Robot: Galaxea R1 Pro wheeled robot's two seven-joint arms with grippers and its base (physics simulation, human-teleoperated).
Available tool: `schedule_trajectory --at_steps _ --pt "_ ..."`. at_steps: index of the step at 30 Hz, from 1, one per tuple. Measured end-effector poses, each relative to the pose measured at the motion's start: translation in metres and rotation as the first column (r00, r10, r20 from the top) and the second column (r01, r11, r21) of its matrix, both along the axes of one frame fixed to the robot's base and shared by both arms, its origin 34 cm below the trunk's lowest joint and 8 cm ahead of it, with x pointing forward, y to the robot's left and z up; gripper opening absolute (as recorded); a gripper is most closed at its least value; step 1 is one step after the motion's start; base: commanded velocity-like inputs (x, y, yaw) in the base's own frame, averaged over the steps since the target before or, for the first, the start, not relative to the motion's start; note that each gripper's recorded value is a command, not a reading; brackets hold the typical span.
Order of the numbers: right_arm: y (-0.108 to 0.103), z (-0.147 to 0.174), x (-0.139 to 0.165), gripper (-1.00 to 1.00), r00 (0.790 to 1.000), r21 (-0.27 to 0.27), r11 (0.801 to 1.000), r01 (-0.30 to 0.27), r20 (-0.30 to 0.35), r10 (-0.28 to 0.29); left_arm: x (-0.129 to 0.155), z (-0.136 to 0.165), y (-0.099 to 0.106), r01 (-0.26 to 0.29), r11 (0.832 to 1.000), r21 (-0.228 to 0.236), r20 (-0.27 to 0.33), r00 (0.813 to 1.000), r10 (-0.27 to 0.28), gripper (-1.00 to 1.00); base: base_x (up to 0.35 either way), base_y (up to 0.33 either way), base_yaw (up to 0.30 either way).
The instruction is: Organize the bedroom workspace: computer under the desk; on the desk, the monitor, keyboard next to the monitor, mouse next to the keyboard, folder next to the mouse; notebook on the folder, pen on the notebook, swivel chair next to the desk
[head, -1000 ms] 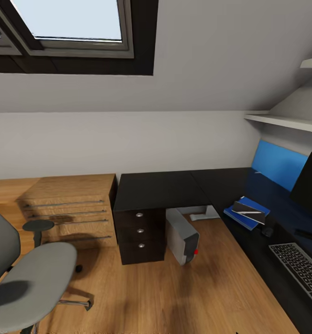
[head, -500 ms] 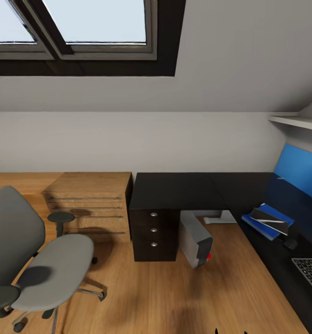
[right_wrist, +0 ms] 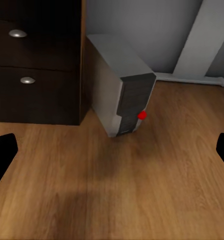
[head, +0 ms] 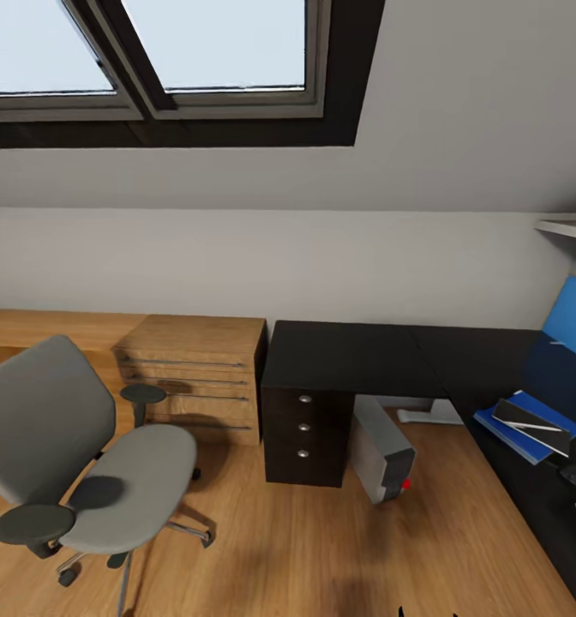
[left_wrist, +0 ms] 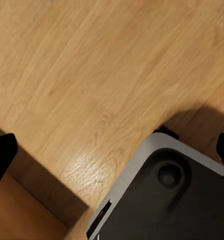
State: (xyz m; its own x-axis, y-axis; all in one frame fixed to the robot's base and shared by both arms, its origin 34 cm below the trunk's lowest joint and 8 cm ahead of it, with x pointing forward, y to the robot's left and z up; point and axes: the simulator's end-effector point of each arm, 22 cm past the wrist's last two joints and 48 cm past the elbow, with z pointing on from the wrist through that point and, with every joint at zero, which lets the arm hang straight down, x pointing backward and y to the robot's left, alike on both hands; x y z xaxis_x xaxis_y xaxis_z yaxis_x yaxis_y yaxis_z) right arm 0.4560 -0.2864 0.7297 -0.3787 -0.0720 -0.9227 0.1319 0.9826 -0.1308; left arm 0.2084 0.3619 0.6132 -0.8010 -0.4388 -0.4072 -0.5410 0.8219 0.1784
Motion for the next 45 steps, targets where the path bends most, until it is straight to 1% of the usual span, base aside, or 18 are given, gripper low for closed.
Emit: schedule_trajectory --at_steps 1,2,8,10,13,21,31,45 --pt "0.000 0.001 0.000 1.00 1.000 0.001 1.000 0.000 -0.002 0.000 0.001 0.002 0.001 0.000 1.000 0.006 0.010 1.000 0.000 1.00 0.000 0.000 0.068" --pt "0.001 -0.002 -0.001 1.00 1.000 0.001 1.000 -0.001 -0.014 0.001 0.002 0.004 0.004 -0.001 1.000 0.024 0.034 0.999 0.000 1.00 0.000 0.000 0.109" --pt "0.002 -0.011 -0.005 1.00 0.998 -0.004 1.000 -0.005 -0.059 0.005 0.002 0.007 0.008 -0.002 0.999 0.045 0.059 0.998 0.000 1.00 0.000 -0.003 0.200" --pt "0.002 -0.016 -0.007 1.00 0.996 -0.007 1.000 -0.008 -0.084 0.007 0.002 0.008 0.009 -0.003 0.999 0.049 0.063 0.998 0.000 1.00 0.000 -0.122 0.247" --pt "0.003 -0.019 -0.009 1.00 0.995 -0.009 1.000 -0.009 -0.099 0.008 0.002 0.008 0.009 -0.002 0.999 0.051 0.066 0.998 -0.001 1.00 0.000 -0.217 0.253" --pt "0.003 -0.022 -0.011 1.00 0.994 -0.009 1.000 -0.011 -0.113 0.010 0.001 0.008 0.008 0.005 0.999 0.053 0.063 0.998 -0.008 1.00 0.000 -0.247 0.258" --pt "0.011 -0.024 -0.013 1.00 0.993 0.002 1.000 -0.013 -0.119 0.014 0.000 0.008 0.007 0.013 0.999 0.053 0.057 0.998 -0.016 1.00 0.000 -0.021 0.259" --pt "0.013 -0.025 -0.013 1.00 0.992 0.003 1.000 -0.013 -0.123 0.013 0.000 0.007 0.007 0.013 0.999 0.052 0.056 0.998 -0.016 1.00 0.000 -0.001 0.264"
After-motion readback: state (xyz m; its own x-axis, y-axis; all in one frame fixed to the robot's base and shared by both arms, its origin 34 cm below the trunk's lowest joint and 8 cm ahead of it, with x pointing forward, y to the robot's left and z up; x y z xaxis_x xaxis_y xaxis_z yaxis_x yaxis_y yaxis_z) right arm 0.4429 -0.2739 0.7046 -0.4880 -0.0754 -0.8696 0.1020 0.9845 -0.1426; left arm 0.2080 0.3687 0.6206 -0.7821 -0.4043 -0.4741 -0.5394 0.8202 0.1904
